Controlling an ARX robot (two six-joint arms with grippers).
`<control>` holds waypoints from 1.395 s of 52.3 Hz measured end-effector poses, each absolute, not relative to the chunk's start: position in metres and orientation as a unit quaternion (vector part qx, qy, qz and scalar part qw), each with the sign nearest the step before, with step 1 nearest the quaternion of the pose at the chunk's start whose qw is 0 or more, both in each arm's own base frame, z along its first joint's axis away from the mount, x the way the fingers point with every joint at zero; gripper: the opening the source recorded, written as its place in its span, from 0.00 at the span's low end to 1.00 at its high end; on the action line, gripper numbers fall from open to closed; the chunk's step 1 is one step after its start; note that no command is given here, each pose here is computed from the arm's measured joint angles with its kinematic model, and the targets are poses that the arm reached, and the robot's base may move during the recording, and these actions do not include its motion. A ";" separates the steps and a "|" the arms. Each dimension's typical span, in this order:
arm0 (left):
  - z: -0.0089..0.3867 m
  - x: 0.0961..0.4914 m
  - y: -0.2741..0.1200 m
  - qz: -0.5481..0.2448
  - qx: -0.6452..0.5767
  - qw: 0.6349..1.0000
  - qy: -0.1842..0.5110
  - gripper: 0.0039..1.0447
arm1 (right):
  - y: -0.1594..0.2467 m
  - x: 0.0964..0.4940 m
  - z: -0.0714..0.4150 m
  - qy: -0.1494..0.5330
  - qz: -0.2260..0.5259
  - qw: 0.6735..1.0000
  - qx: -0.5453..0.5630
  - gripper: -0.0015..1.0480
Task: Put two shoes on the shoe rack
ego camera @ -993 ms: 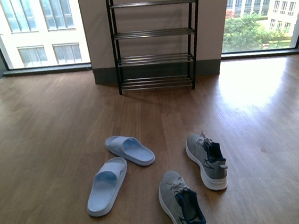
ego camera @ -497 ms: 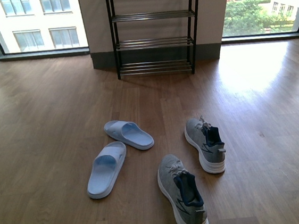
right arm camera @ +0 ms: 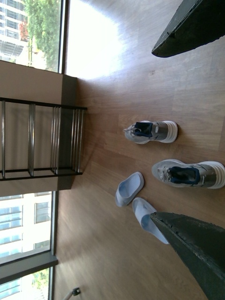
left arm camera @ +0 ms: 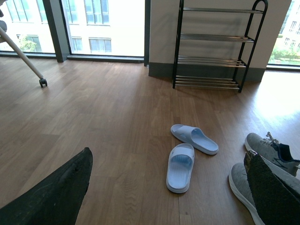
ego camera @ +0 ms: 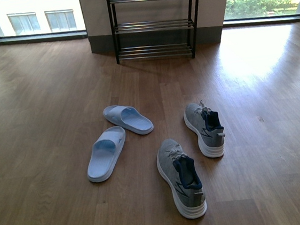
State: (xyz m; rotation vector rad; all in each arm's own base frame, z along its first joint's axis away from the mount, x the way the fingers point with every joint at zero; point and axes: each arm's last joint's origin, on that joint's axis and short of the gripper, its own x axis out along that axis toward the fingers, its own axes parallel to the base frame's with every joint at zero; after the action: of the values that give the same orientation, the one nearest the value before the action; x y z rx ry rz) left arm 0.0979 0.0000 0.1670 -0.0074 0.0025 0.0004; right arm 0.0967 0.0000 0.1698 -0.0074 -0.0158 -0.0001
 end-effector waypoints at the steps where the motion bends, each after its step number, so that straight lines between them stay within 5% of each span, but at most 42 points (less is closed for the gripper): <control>1: 0.167 0.098 0.000 0.000 -0.004 1.000 0.001 0.91 | 0.000 0.097 0.170 -0.008 0.000 1.000 -0.004 0.91; 73: 0.167 0.098 0.000 0.000 -0.004 1.000 0.001 0.91 | 0.000 0.097 0.170 -0.008 -0.001 1.000 -0.004 0.91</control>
State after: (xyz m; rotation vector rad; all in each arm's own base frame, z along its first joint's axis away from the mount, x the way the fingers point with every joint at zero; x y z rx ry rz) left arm 0.0979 0.0000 0.1669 -0.0074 0.0029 -0.0004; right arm 0.0967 -0.0001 0.1697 -0.0074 -0.0151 -0.0012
